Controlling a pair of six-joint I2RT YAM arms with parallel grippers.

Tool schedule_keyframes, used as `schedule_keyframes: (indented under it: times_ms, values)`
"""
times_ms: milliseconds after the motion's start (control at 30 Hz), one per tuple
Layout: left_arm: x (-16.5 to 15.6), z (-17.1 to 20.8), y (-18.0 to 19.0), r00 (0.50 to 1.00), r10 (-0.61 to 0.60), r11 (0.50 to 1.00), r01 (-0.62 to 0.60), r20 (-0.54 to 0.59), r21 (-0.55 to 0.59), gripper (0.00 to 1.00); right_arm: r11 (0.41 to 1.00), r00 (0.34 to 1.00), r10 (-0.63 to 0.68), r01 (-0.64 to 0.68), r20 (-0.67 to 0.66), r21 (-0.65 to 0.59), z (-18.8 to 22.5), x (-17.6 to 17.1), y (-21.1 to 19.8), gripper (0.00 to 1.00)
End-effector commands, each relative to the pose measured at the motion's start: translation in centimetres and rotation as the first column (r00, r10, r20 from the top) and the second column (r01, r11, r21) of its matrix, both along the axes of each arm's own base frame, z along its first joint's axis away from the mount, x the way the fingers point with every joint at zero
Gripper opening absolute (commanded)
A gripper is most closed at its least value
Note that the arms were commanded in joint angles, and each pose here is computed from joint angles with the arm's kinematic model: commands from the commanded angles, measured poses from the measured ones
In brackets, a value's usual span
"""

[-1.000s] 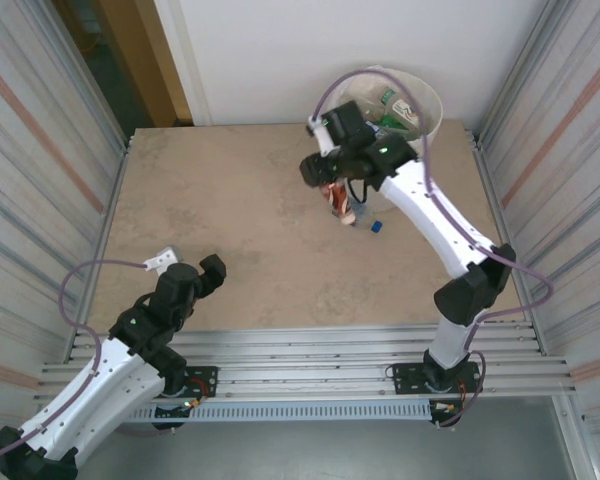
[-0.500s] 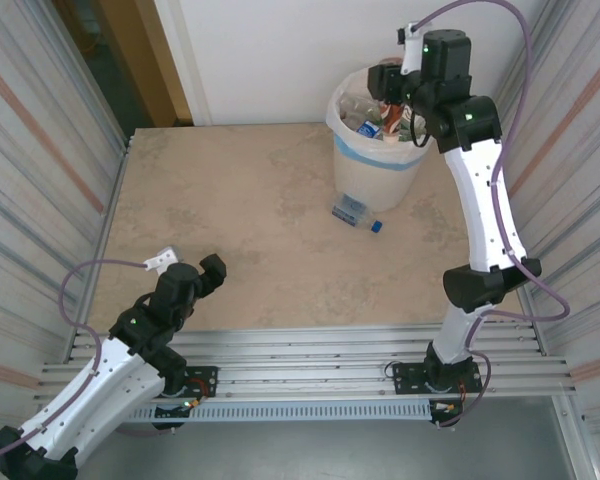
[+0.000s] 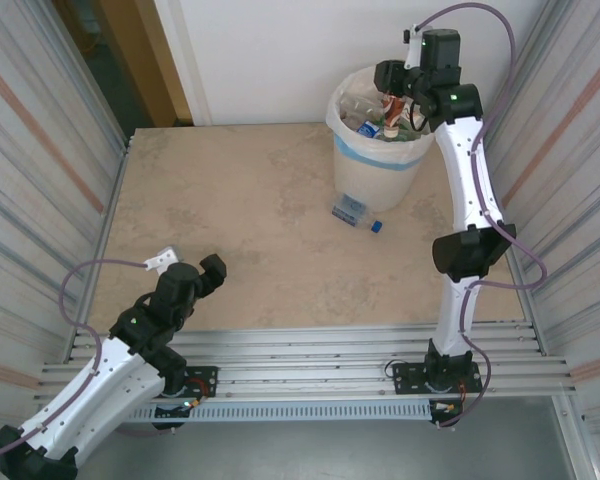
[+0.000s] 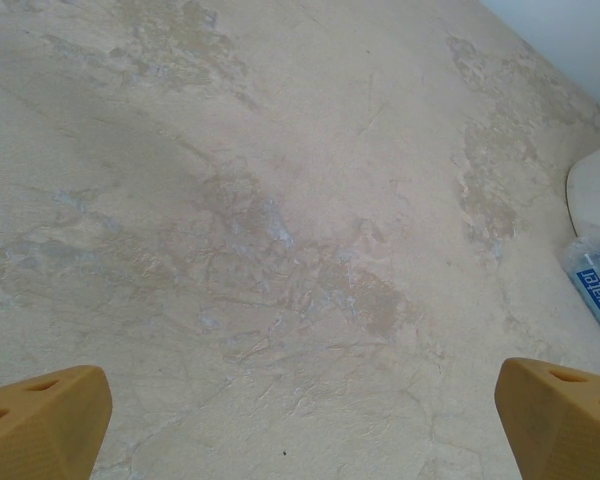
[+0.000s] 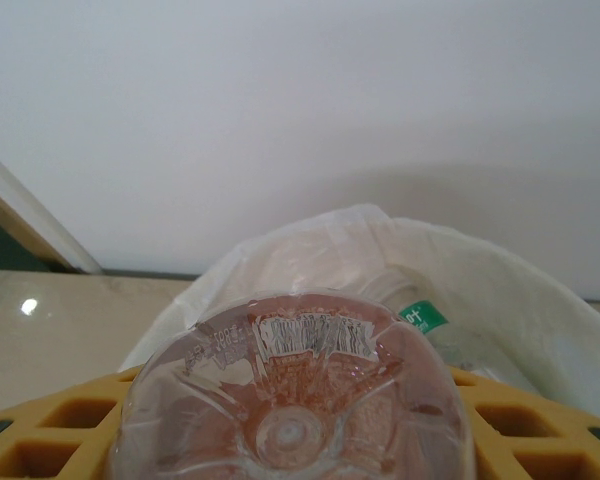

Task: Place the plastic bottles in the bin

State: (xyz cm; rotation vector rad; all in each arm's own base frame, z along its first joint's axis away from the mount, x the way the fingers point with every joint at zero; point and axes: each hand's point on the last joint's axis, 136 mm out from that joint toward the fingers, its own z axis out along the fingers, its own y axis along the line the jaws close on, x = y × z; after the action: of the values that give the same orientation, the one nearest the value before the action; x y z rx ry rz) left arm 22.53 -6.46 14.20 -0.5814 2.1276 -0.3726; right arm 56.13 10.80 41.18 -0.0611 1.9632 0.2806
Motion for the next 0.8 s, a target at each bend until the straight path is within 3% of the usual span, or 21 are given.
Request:
schedule_keyframes:
  times_ms: [0,567,767]
  values:
    - [0.3,0.9,0.2,1.0,0.008,1.0,-0.008,0.018,0.003,0.99,1.0,1.0,0.004,-0.003,0.016,-0.019,0.5,0.1,-0.2,0.35]
    - [0.5,0.3,-0.1,1.0,0.001,1.0,-0.001,0.01,0.003,0.99,0.985,0.994,-0.025,0.006,-0.108,-0.172,-5.8,1.6,0.3,0.39]
    - [0.5,0.2,-0.1,1.0,-0.001,1.0,0.001,-0.001,0.009,0.99,0.979,0.992,-0.045,0.021,-0.116,-0.205,-7.1,2.5,0.4,0.46]
